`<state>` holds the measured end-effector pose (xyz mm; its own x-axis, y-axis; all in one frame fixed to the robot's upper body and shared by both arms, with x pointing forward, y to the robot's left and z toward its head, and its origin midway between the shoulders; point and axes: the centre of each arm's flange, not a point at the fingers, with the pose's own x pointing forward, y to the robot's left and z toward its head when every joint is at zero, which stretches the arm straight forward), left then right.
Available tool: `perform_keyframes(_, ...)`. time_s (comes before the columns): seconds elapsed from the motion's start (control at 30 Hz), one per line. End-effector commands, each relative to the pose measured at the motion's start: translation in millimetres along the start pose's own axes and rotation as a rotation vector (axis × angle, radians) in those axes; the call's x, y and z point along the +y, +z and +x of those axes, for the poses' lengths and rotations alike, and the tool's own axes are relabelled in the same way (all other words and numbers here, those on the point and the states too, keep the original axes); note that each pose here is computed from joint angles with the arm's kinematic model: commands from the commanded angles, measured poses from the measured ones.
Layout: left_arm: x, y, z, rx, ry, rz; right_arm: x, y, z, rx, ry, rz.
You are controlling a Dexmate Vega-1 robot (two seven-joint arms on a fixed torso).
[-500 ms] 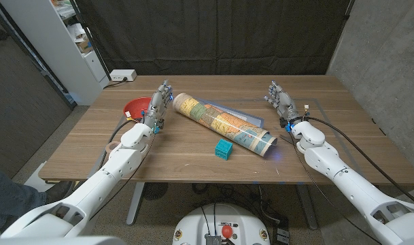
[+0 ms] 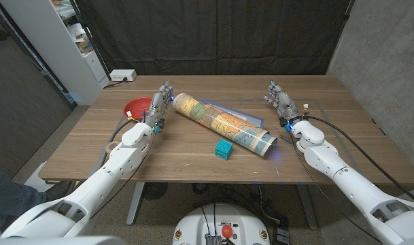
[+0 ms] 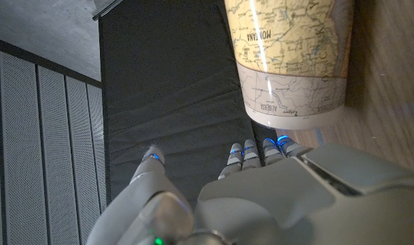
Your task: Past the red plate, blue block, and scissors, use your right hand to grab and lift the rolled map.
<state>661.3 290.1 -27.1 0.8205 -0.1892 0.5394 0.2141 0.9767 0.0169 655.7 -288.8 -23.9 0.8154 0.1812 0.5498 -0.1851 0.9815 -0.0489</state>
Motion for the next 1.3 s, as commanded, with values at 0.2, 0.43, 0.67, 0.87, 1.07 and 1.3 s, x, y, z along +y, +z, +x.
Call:
perform_keyframes(0.2,-3.8,-2.3,8.2,0.020,-0.022,0.005,4.3,12.5,-3.8,-0.038,0.005,-0.051)
perform_keyframes(0.43,-3.7,-1.7,9.0,0.022,-0.021,0.003,7.0,13.0,-6.3,-0.037,0.015,-0.059)
perform_keyframes(0.67,0.2,-1.6,7.2,0.023,-0.007,0.004,14.2,17.4,-10.2,-0.051,0.035,-0.080)
perform_keyframes(0.87,1.1,-0.9,3.3,0.013,0.005,0.001,21.6,24.5,-15.1,-0.072,0.053,-0.111)
perform_keyframes(1.07,0.1,2.7,1.5,0.001,0.003,0.005,28.5,33.2,-19.6,-0.096,0.067,-0.127)
perform_keyframes(1.3,0.8,5.1,-0.4,0.001,0.002,0.014,32.5,34.0,-26.3,-0.102,0.076,-0.128)
